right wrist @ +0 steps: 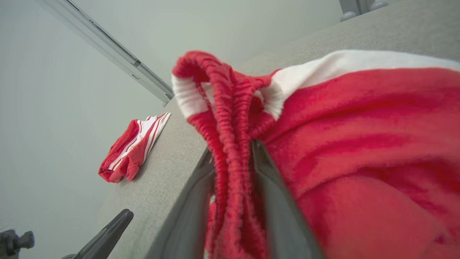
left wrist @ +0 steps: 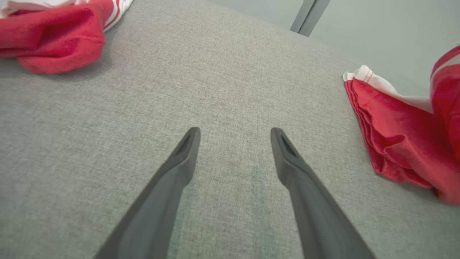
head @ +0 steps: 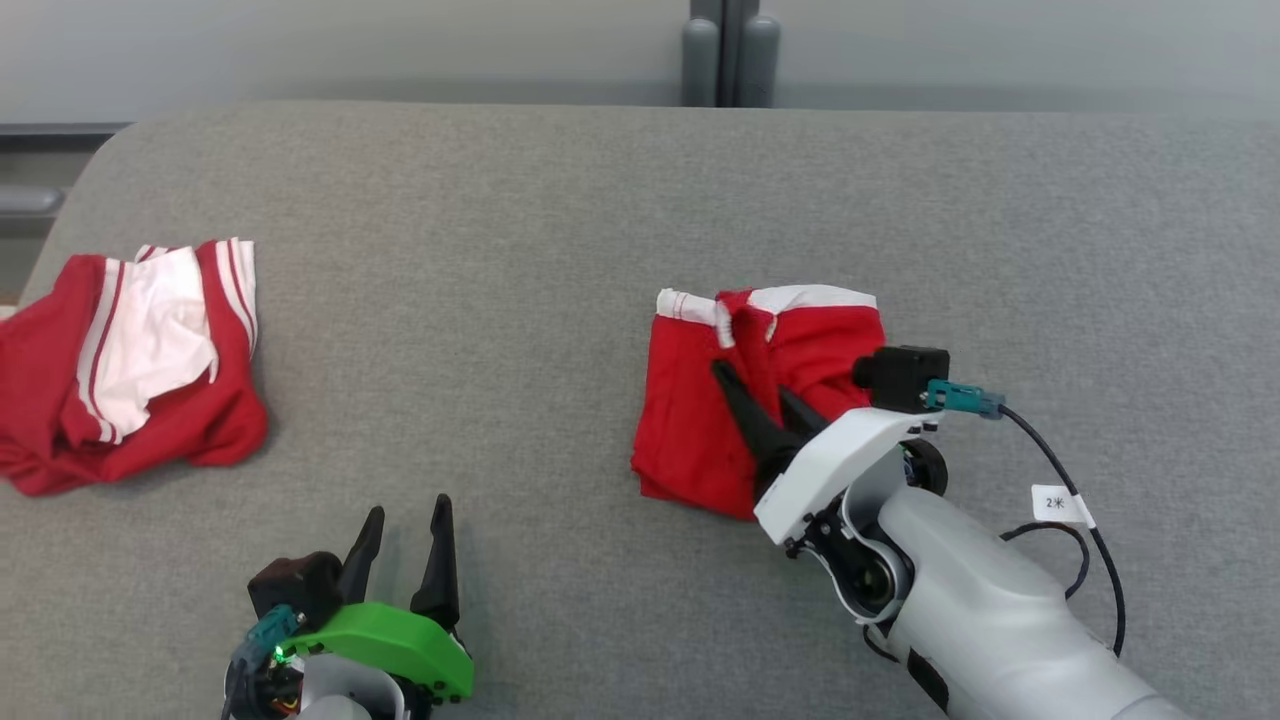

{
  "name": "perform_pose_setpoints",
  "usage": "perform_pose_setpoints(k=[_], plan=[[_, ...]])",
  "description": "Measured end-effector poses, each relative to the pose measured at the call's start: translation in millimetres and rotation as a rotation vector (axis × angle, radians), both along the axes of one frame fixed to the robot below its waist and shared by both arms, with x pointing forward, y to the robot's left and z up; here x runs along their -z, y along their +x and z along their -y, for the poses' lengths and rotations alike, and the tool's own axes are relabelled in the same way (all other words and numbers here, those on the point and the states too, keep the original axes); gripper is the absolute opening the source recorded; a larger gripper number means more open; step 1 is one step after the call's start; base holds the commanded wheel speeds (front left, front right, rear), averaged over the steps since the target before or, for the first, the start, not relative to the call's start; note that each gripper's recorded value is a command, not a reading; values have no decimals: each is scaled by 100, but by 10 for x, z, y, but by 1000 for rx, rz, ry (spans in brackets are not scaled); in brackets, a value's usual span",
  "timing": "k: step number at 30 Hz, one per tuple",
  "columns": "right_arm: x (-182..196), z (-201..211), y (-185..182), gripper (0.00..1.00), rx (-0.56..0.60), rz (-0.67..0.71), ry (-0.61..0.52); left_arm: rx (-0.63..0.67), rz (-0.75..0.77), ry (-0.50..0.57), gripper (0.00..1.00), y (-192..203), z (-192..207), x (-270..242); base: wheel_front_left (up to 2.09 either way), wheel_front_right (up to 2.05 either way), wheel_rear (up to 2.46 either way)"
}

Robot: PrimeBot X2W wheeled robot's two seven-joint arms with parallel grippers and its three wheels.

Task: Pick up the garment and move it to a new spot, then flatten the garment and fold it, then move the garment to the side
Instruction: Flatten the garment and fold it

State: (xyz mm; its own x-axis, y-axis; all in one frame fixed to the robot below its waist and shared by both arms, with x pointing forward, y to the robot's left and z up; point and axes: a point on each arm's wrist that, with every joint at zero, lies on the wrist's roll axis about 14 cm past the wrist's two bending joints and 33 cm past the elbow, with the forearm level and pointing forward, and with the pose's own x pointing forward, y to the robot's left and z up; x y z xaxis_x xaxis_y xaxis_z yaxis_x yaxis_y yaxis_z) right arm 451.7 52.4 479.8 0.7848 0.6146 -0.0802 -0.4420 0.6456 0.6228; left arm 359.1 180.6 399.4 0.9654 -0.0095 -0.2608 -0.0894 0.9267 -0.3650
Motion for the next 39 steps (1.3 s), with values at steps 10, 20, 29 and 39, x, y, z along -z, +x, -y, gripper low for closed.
perform_pose_setpoints(k=[10,20,29,39], plan=[[-158,69,226,100,22,123,-82,-33,23,23,100,36,-134,-64,0,0,0],[51,1344,187,100,323,223,-362,85,128,106,100,303,142,-340,0,0,0],[253,2041,-250,100,484,177,-466,158,171,169,100,264,318,-446,0,0,0],[408,2200,-722,100,506,137,-512,176,165,166,100,11,374,-425,0,0,0]])
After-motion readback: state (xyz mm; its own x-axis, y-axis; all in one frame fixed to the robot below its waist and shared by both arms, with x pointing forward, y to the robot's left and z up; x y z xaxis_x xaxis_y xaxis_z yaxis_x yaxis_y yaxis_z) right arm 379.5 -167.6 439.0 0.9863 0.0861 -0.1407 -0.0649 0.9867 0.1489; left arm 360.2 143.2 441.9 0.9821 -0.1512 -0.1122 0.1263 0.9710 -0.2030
